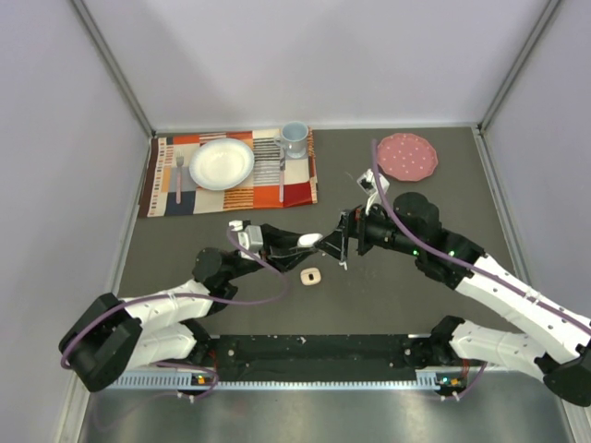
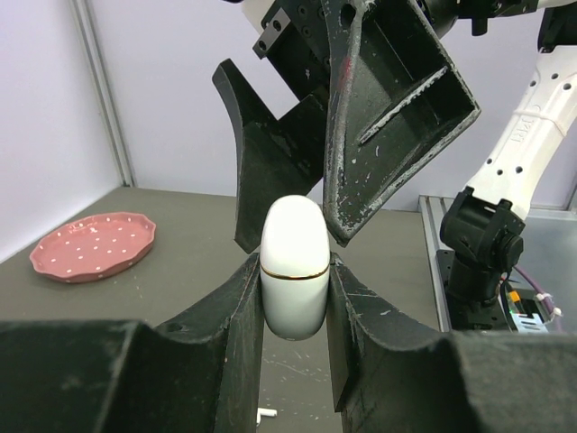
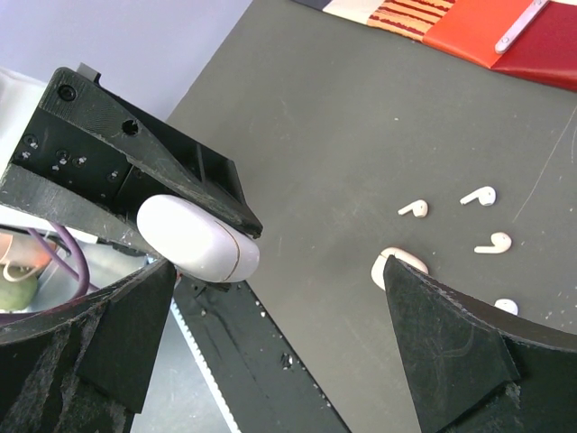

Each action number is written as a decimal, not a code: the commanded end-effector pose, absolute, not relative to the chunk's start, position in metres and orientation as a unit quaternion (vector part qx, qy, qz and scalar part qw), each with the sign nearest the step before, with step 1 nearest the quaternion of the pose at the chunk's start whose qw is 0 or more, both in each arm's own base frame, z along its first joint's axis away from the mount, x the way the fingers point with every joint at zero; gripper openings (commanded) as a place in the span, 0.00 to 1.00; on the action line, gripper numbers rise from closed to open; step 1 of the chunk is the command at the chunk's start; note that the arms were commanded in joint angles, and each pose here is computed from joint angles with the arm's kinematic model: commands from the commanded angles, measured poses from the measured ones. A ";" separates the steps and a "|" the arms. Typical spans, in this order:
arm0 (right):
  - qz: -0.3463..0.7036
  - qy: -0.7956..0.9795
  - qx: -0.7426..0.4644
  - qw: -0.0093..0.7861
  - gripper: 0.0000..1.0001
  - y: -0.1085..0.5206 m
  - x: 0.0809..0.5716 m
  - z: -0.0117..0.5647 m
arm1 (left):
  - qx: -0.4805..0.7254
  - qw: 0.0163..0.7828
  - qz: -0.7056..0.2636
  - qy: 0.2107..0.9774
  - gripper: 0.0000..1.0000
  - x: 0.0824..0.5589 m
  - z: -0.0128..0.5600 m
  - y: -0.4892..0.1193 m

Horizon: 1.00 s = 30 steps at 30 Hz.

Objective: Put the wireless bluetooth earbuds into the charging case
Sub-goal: Open the charging case.

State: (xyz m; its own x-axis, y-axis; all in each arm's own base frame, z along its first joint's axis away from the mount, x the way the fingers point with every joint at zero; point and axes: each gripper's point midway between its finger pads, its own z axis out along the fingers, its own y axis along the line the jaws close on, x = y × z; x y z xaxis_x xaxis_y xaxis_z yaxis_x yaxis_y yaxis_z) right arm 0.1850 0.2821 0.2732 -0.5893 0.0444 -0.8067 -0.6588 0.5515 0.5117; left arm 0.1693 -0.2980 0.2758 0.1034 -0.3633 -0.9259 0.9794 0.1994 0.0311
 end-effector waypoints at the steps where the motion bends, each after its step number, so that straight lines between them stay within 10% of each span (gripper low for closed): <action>1: 0.420 0.769 -0.171 0.451 0.99 0.281 0.202 0.292 | 0.391 0.650 -0.541 0.364 0.00 0.144 0.298 -0.295; 30: 0.475 0.728 -0.157 0.469 0.99 0.288 0.196 0.325 | 0.355 0.659 -0.510 0.423 0.00 0.162 0.276 -0.287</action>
